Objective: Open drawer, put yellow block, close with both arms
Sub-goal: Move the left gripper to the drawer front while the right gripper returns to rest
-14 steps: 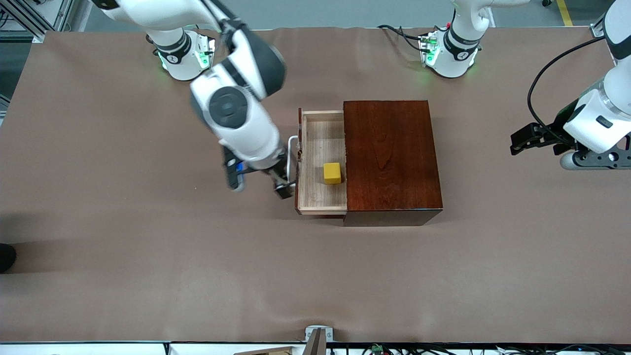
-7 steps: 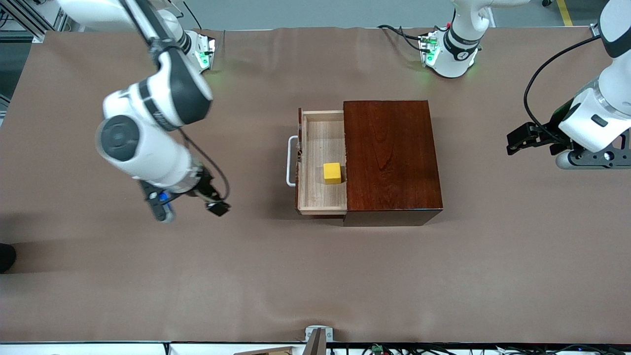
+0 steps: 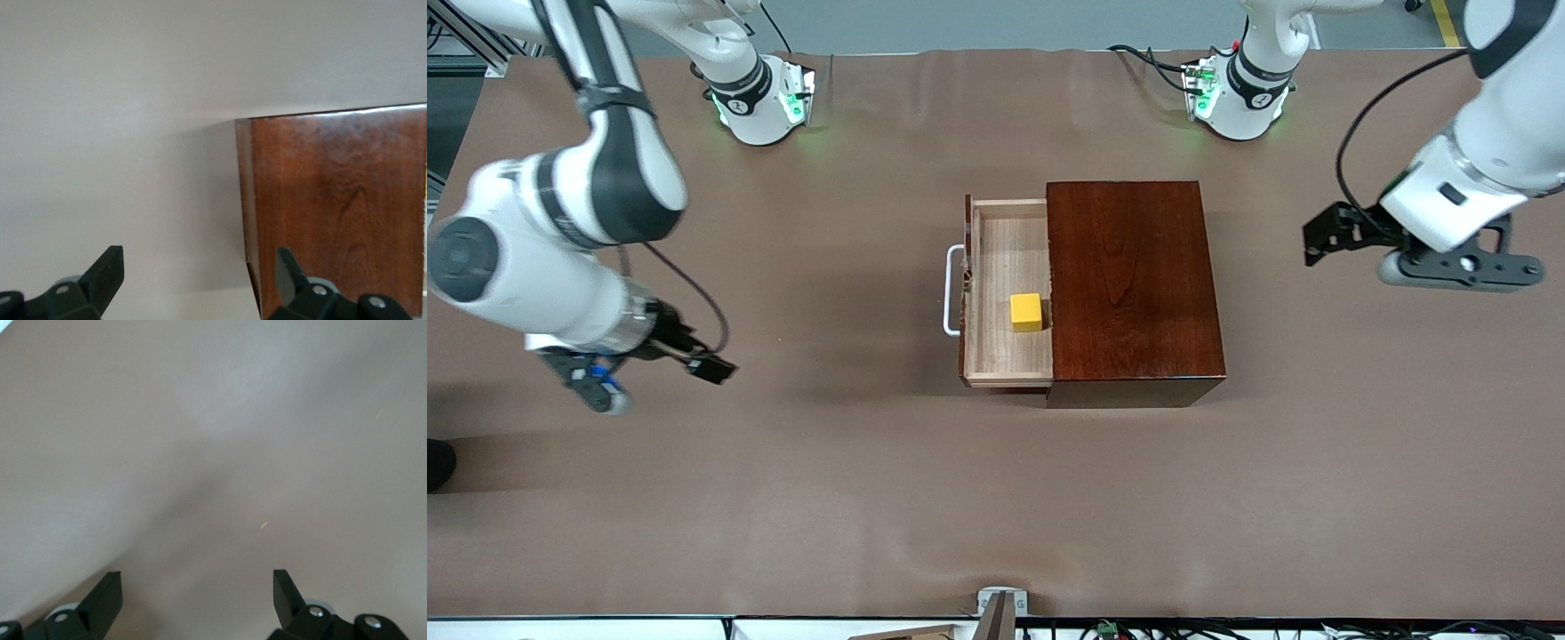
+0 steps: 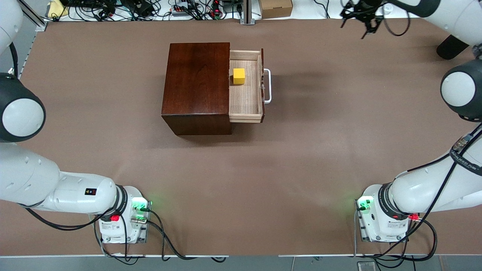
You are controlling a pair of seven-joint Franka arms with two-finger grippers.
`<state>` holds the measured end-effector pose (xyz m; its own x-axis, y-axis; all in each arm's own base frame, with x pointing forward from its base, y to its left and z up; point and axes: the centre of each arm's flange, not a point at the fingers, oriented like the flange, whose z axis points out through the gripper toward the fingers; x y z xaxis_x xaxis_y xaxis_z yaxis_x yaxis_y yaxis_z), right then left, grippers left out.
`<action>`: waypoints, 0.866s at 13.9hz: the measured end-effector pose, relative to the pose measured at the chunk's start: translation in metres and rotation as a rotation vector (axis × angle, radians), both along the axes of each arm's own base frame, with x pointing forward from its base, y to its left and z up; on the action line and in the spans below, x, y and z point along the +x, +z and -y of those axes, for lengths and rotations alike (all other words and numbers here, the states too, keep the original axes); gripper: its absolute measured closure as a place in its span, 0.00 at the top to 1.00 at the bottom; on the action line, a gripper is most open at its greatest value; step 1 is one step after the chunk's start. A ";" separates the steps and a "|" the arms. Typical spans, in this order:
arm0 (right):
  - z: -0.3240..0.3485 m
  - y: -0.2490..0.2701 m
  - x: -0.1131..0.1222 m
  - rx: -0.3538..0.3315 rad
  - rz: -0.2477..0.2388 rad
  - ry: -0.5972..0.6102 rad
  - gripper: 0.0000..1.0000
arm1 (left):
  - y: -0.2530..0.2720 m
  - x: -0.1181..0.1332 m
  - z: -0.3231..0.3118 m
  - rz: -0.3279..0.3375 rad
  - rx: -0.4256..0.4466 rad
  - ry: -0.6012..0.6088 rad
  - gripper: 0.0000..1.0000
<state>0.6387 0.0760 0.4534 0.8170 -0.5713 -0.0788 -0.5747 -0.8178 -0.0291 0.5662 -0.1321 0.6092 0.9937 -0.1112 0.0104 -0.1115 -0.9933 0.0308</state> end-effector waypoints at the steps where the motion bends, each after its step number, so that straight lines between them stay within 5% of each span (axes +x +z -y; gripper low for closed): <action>1: 0.020 0.006 -0.002 -0.005 0.006 0.044 1.00 | 0.003 -0.003 0.010 0.005 -0.002 -0.018 1.00; 5: 0.079 0.042 -0.012 -0.015 0.052 0.221 1.00 | 0.018 -0.029 0.082 0.028 -0.018 -0.154 1.00; 9: 0.115 0.087 -0.036 -0.009 0.082 0.390 1.00 | 0.020 -0.081 0.192 0.044 -0.052 -0.339 1.00; 12: 0.145 0.117 -0.059 0.004 0.087 0.490 1.00 | -0.004 -0.091 0.252 0.071 -0.107 -0.445 1.00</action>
<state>0.5797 -0.0686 0.5703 0.9929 -0.1188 0.0005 -0.1185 -0.9909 -0.0639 0.4750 -0.3838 0.6048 0.8461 -0.5213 0.1114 -0.5318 -0.8400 0.1078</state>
